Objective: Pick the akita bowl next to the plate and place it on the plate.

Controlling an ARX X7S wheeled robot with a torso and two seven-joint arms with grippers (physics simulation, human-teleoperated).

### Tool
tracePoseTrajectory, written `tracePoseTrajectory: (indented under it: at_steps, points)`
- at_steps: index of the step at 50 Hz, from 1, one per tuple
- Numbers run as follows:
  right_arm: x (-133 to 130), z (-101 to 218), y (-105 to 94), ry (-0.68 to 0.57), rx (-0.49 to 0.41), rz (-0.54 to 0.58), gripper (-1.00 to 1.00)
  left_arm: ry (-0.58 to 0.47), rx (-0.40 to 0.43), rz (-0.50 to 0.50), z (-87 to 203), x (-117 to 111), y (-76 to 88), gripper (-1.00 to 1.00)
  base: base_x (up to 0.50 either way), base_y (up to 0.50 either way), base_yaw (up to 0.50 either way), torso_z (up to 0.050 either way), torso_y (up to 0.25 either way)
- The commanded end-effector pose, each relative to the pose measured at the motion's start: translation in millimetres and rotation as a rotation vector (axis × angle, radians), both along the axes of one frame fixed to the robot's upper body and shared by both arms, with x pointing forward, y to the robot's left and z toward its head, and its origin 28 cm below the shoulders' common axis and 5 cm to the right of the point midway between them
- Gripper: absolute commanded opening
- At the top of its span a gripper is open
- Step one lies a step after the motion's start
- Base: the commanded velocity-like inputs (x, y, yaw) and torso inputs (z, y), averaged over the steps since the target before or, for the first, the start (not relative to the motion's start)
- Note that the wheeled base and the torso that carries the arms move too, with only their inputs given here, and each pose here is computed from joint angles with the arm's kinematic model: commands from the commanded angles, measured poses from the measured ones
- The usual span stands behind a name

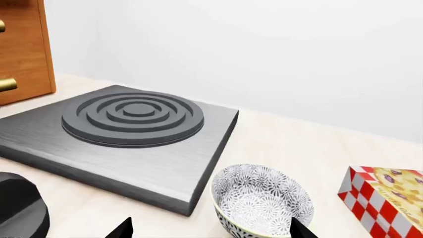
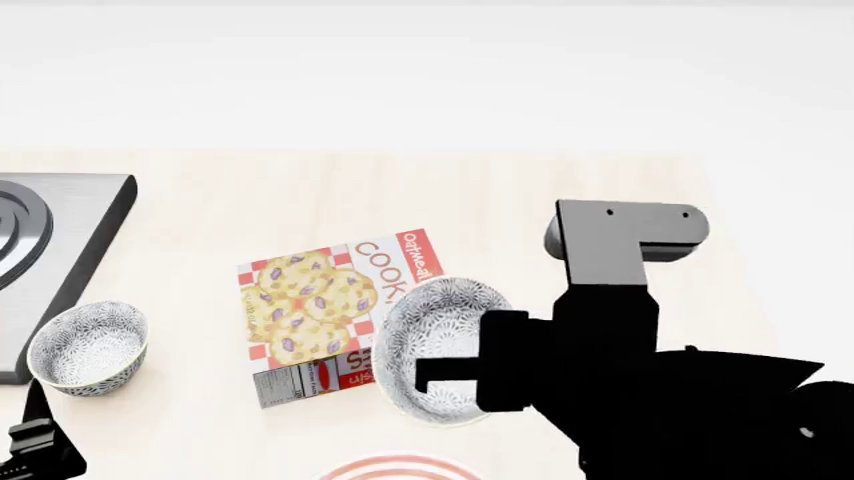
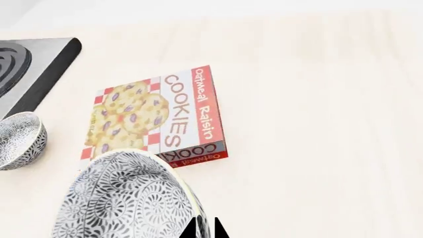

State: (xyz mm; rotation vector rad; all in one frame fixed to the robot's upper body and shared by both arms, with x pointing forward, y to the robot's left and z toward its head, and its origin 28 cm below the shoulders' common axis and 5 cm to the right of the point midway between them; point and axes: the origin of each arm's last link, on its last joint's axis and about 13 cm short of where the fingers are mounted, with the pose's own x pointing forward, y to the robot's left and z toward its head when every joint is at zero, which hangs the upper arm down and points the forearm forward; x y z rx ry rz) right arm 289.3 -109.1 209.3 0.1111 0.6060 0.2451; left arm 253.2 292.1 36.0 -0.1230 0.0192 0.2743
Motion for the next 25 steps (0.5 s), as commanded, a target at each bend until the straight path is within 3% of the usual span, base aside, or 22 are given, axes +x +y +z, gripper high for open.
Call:
tracePoseTrajectory:
  at_steps: [1,25]
  points:
    - [-12,-3,3.4,0.023,0.058,0.076,-1.0,0.0,-0.004,0.001,0,0,0.1,1.0,0.0,0.0,0.0,0.0,0.0]
    - [-21,-25,6.8,0.109,0.109,0.143,-1.0,0.0,-0.005,0.002,1,0,0.3,1.0,0.0,0.0,0.0,0.0,0.0]
